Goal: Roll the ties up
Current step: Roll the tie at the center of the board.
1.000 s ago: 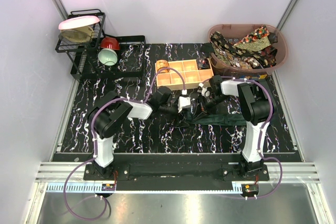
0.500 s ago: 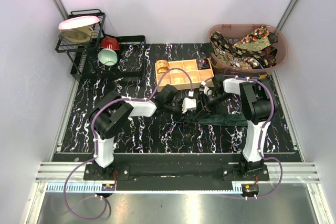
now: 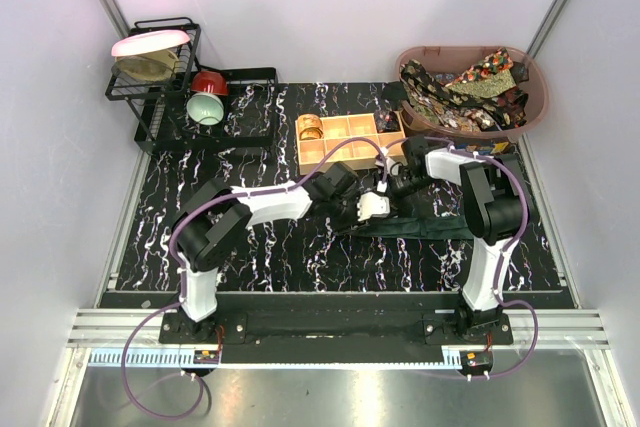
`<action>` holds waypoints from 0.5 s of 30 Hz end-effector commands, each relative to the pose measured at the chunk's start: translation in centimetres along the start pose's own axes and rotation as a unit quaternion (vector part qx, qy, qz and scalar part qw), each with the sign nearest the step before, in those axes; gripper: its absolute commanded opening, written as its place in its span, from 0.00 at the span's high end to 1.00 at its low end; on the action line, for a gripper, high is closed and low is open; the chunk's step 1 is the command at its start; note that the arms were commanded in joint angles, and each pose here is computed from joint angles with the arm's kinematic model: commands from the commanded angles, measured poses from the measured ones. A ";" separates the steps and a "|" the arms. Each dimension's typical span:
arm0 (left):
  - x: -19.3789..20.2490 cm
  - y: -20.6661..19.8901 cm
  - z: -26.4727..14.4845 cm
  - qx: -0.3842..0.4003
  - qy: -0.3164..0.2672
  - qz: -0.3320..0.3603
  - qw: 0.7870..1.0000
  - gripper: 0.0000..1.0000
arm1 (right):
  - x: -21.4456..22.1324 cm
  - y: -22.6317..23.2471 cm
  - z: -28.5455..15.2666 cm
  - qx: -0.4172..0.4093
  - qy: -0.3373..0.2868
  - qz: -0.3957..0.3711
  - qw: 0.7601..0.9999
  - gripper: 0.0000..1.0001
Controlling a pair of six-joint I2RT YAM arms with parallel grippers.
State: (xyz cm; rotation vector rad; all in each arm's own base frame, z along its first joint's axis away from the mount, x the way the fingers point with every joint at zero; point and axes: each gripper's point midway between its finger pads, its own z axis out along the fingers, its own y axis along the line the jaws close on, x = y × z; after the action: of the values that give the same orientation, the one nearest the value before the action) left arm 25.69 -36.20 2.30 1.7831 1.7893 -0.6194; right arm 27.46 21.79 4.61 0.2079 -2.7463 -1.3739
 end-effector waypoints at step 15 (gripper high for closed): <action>3.9 -0.8 0.7 0.014 0.093 -0.039 0.995 0.64 | 1.0 1.2 0.8 -0.045 0.015 0.017 0.999 0.56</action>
State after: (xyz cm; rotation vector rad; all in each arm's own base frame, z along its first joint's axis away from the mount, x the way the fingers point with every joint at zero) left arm 25.72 -36.18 2.09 1.8005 1.8555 -0.6018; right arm 26.71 22.31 3.59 0.1831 -2.7034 -1.3873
